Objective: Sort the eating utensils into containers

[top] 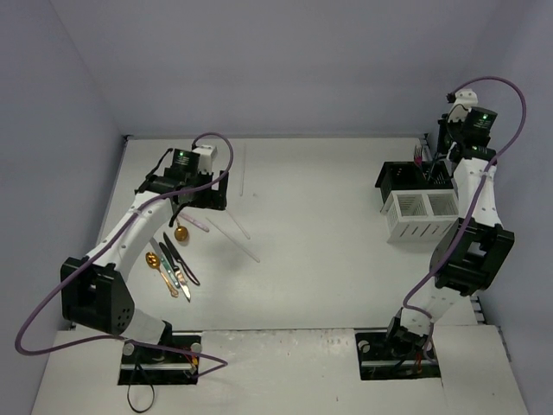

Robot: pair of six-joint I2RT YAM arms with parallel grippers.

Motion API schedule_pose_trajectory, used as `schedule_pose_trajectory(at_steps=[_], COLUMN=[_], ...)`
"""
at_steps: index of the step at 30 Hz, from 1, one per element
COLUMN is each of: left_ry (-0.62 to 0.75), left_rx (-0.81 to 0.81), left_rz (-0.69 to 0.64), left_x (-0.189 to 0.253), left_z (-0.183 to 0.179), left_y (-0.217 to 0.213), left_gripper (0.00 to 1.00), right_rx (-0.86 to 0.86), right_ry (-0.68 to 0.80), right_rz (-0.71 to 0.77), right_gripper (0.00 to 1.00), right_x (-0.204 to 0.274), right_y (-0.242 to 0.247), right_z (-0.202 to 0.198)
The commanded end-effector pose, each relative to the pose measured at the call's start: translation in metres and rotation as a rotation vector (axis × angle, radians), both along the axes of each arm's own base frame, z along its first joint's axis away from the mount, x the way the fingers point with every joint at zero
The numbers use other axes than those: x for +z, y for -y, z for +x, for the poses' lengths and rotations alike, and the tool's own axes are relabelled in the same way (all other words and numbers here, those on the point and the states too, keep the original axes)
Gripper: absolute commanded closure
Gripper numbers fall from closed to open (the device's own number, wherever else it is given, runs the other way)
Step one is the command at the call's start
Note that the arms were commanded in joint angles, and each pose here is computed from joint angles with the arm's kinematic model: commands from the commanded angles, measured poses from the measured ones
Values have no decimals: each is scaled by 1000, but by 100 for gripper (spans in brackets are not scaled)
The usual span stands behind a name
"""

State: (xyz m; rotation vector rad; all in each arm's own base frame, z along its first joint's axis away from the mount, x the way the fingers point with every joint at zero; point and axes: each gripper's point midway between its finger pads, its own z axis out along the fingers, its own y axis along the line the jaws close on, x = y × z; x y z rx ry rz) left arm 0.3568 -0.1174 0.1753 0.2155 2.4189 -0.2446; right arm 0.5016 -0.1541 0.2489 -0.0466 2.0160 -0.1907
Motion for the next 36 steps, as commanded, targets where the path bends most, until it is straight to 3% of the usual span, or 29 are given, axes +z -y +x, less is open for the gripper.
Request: schedule_pose_trajectory(at_steps=[1, 19, 22, 24, 26, 36], left_ry=[148, 91, 96, 69, 81, -33], left_rx=[-21, 5, 9, 17, 10, -7], left_rz=[-39, -27, -5, 16, 8, -20], left_x=[42, 31, 30, 17, 22, -45], left_z=[8, 35, 50, 66, 84, 183], left_y=[1, 3, 3, 5, 11, 49], left_gripper=[9, 9, 9, 9, 10, 36], right_rx=[-14, -6, -7, -5, -7, 90], right_ry=[188, 237, 225, 246, 265, 298], right_rz=[-85, -82, -69, -61, -40, 56], right_gripper=[100, 96, 69, 43, 32, 34], right_x=[64, 22, 16, 27, 36, 96], right_y=[11, 16, 14, 9, 5, -41], right_z=[21, 14, 8, 0, -5, -44])
